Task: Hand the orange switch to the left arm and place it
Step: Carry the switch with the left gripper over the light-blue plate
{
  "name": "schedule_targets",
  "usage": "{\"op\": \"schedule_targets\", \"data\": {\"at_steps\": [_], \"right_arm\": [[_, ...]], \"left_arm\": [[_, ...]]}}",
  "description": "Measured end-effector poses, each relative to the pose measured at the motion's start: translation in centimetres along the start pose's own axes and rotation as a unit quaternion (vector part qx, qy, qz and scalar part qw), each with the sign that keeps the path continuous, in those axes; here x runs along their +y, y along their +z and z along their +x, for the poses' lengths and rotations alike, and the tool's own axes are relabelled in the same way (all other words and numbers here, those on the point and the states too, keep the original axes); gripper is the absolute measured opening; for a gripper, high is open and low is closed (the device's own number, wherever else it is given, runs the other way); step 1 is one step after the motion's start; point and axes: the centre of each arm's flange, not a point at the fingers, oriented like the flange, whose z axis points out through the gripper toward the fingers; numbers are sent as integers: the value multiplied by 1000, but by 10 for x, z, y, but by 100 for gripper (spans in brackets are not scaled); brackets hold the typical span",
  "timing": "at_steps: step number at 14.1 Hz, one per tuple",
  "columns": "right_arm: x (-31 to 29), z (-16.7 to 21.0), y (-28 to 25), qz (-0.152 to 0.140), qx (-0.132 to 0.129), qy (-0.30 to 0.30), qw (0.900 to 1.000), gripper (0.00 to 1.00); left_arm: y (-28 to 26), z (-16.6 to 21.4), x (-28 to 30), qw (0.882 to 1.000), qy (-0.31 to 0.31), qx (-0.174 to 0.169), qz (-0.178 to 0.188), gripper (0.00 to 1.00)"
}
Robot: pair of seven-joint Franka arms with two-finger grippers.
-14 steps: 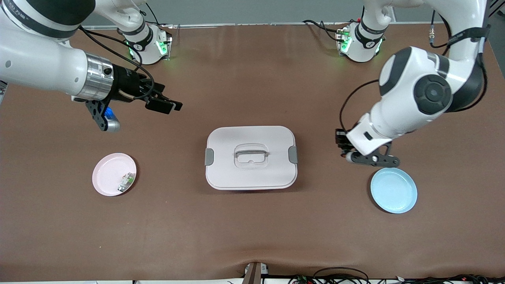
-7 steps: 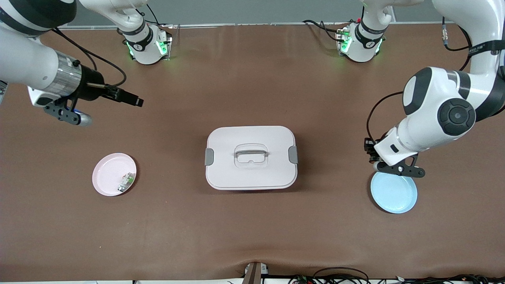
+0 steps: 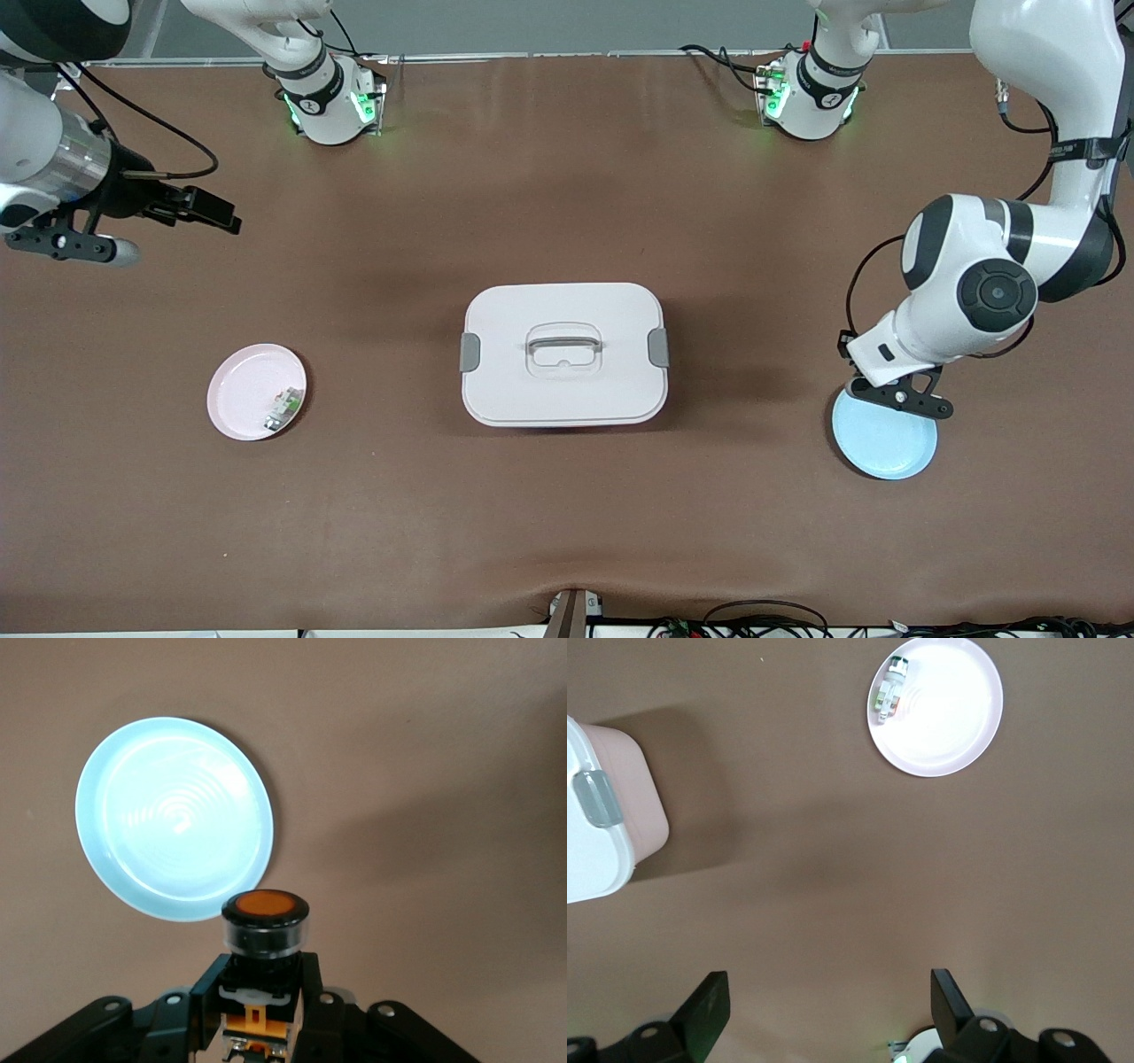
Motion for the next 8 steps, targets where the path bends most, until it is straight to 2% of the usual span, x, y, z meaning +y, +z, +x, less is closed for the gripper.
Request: {"op": "schedule_targets", "data": {"at_steps": [4, 6, 8], "right_arm": [[53, 2, -8, 4, 9, -17, 1000, 100], [75, 4, -10, 5, 12, -16, 1000, 100], [86, 6, -12, -8, 19, -15, 1000, 100]], "left_arm": [[43, -1, -54, 994, 105, 22, -7, 36], [64, 2, -66, 986, 165, 34, -7, 36], [82, 3, -72, 971, 234, 39, -7, 36]]}}
